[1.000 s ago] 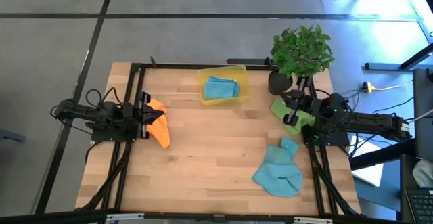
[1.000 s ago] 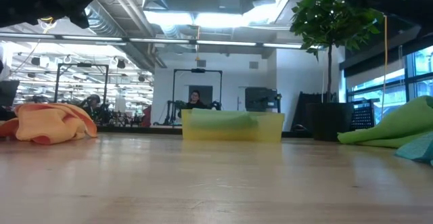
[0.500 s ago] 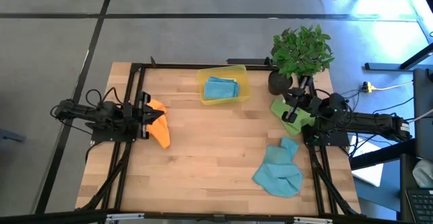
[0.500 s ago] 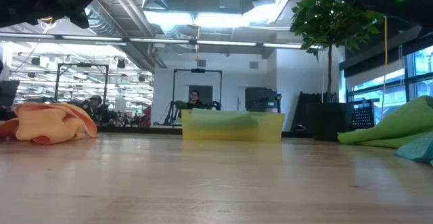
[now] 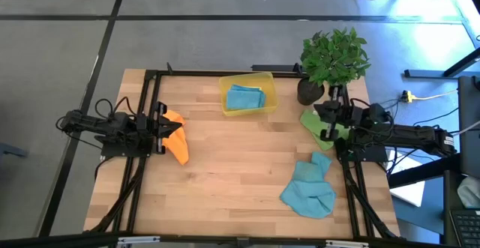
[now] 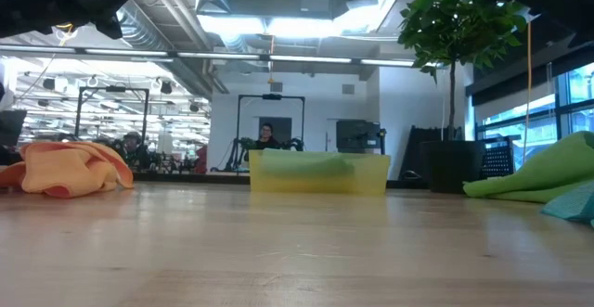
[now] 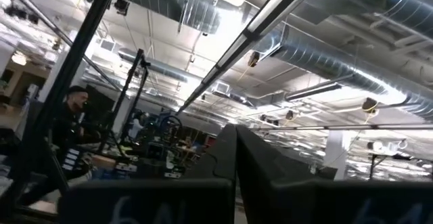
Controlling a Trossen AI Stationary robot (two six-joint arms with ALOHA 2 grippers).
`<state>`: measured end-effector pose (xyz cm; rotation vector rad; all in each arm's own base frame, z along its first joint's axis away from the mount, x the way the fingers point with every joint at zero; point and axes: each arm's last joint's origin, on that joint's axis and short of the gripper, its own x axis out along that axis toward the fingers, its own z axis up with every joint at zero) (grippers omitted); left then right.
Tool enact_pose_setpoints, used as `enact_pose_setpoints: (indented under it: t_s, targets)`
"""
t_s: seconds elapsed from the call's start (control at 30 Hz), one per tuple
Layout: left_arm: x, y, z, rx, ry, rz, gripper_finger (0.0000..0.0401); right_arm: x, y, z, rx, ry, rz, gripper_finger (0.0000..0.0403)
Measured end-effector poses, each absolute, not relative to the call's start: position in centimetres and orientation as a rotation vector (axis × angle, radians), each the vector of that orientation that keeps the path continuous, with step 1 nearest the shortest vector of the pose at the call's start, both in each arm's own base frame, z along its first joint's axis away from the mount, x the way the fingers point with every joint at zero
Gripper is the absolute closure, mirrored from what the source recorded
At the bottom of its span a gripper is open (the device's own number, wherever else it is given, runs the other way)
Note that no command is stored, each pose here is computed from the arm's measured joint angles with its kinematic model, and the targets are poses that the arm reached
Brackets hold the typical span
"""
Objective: Fold microfiber towels
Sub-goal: Fold the orange microfiber towel
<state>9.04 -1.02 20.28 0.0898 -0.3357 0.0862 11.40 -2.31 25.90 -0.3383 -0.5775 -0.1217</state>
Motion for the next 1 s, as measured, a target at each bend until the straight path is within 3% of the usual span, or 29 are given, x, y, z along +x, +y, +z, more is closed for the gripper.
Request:
enact_pose_setpoints:
  t_s: [0.63, 1.0]
  targets:
    - [9.00, -1.02, 20.39, 0.088, -0.348, 0.084, 0.0401, 11.41, -2.31, 25.89, -0.260, -0.579, -0.097, 0.0383]
    - [8.78, -1.05, 20.97, -0.106, -0.416, 0.026, 0.0401, 11.38, -2.31, 25.92, -0.291, -0.583, -0.108, 0.0383]
